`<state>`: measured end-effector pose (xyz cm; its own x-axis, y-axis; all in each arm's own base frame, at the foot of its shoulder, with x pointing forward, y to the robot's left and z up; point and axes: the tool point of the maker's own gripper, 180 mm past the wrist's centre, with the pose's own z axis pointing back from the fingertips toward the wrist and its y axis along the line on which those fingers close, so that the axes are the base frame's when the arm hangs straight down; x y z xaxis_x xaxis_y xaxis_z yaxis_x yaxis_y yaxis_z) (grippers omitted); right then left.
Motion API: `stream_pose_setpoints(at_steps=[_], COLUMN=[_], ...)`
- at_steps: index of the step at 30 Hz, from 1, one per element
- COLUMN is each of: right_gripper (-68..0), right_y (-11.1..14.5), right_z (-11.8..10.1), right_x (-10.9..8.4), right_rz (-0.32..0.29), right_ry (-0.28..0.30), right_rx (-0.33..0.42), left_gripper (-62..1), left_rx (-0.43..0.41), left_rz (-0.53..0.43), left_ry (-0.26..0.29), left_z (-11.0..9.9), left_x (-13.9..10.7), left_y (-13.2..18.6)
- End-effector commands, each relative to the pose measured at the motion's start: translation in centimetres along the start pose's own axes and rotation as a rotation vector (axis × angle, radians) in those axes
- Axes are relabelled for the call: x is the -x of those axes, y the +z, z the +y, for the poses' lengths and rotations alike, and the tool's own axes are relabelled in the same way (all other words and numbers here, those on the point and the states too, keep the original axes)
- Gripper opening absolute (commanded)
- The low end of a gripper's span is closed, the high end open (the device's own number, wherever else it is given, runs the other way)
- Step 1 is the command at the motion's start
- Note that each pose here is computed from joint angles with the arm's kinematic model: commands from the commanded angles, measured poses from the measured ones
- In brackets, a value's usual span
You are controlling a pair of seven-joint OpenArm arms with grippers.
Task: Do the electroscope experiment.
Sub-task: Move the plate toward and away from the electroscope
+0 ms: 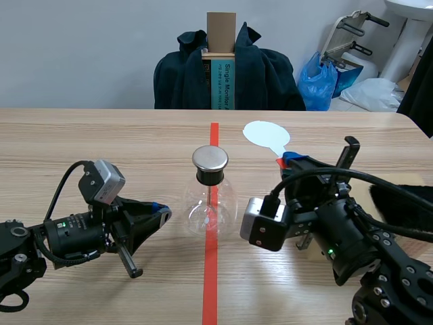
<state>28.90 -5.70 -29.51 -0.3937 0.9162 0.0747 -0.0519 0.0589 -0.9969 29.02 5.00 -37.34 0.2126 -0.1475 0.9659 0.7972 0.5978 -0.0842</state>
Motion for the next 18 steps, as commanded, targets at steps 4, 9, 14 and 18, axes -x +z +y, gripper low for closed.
stream_pose_setpoints(at_steps=[4, 9, 14, 18], right_gripper=[-66.7, -66.7, -66.7, -66.7], right_y=[-0.2, 0.1, 0.5, 0.7], right_z=[-1.2, -1.1, -1.0, -1.0], right_x=[-1.7, -3.7, -5.1, -5.7], right_rz=[-0.113, -0.227, -0.308, -0.342], right_ry=[0.029, 0.031, 0.035, 0.035], right_rx=[0.031, 0.030, 0.027, 0.027], left_gripper=[-57.5, -57.5, -57.5, -57.5], left_rx=[0.000, 0.000, 0.001, 0.001], left_rz=[-0.035, -0.036, -0.036, -0.036], left_ry=[-0.002, -0.002, -0.002, -0.002], left_z=[0.2, 0.2, 0.2, 0.2], left_x=[-1.0, -1.0, -1.1, -1.1], left_y=[-0.1, -0.1, -0.1, -0.1])
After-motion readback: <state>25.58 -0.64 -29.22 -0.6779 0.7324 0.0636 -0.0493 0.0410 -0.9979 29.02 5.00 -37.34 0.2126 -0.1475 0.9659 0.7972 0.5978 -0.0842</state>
